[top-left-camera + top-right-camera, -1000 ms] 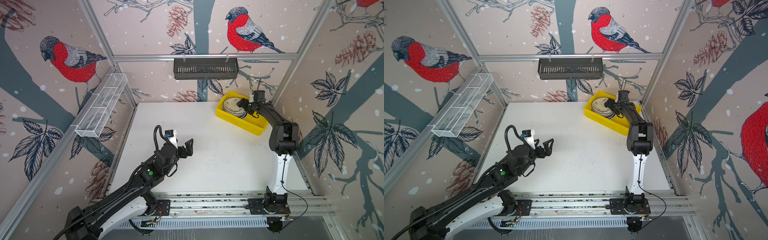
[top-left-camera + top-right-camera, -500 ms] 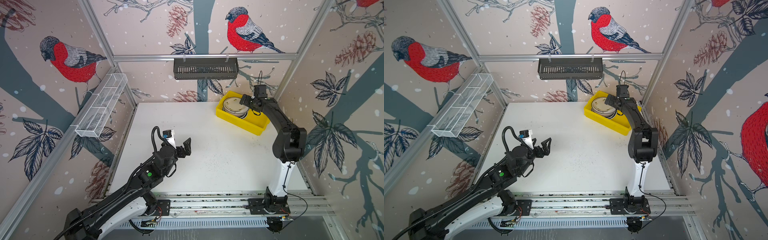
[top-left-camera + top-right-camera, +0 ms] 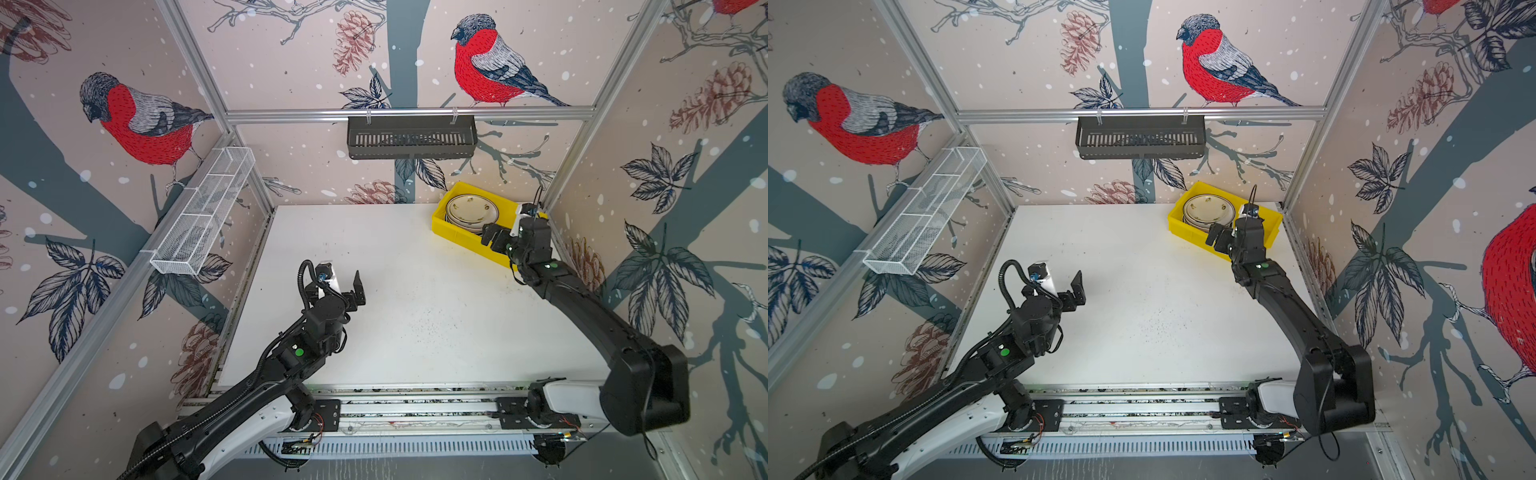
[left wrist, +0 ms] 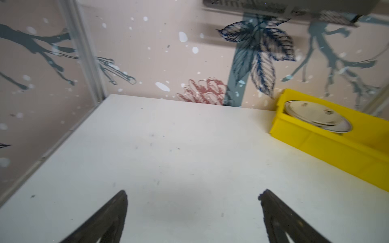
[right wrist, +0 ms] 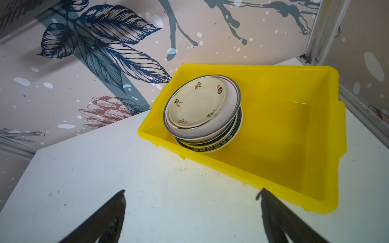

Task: Place the plates into the plastic bin on the countertop
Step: Reset both arms

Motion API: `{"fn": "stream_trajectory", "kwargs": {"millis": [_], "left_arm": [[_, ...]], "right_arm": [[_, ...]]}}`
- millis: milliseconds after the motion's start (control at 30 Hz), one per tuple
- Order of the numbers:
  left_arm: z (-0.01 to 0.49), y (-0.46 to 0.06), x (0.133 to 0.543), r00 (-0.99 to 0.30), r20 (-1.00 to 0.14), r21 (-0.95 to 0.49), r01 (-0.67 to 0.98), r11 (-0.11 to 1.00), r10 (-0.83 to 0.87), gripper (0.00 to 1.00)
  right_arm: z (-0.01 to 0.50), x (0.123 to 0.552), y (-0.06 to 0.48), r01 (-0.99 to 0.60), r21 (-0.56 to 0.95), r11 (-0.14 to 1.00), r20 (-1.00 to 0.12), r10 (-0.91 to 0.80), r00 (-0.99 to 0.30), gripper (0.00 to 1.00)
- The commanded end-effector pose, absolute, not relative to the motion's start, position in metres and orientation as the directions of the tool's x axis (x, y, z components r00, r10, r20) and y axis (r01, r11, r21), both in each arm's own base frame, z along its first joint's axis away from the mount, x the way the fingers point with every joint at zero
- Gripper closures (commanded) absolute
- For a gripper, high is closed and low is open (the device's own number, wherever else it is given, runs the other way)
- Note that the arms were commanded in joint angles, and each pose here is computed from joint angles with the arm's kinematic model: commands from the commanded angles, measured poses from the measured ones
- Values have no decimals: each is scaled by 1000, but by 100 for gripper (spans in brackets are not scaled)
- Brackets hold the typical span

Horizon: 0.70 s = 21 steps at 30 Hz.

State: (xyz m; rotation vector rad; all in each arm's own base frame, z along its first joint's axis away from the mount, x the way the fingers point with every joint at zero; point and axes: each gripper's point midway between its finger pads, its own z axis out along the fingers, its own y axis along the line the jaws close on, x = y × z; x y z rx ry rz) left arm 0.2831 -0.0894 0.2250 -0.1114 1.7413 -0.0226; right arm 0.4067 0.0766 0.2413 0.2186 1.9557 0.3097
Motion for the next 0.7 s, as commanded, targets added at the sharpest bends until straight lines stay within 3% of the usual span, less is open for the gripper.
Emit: {"fn": "stream_trajectory", "kwargs": {"millis": [0, 133, 267, 367, 500, 667], "left_arm": [[233, -59, 293, -61, -996, -49, -171, 984, -60, 2], [203, -34, 305, -122, -991, -35, -219, 975, -63, 2], [178, -12, 304, -141, -990, 47, -289, 956, 6, 2], [173, -8, 308, -133, -989, 96, -268, 959, 62, 2], [159, 10, 314, -117, -993, 30, -255, 967, 0, 2], [150, 39, 317, -75, -995, -39, -317, 948, -66, 2]], "right_arm": [[276, 399, 62, 11, 273, 962, -945, 271, -181, 1], [261, 371, 39, 86, 241, 967, -962, 249, -111, 1], [246, 335, 10, 203, 221, 954, -975, 215, 52, 1], [231, 311, 1, 205, 229, 952, -968, 201, 152, 1], [209, 302, -16, 292, 223, 930, -973, 194, 124, 1], [203, 299, -19, 277, 195, 941, -976, 157, 154, 1]]}}
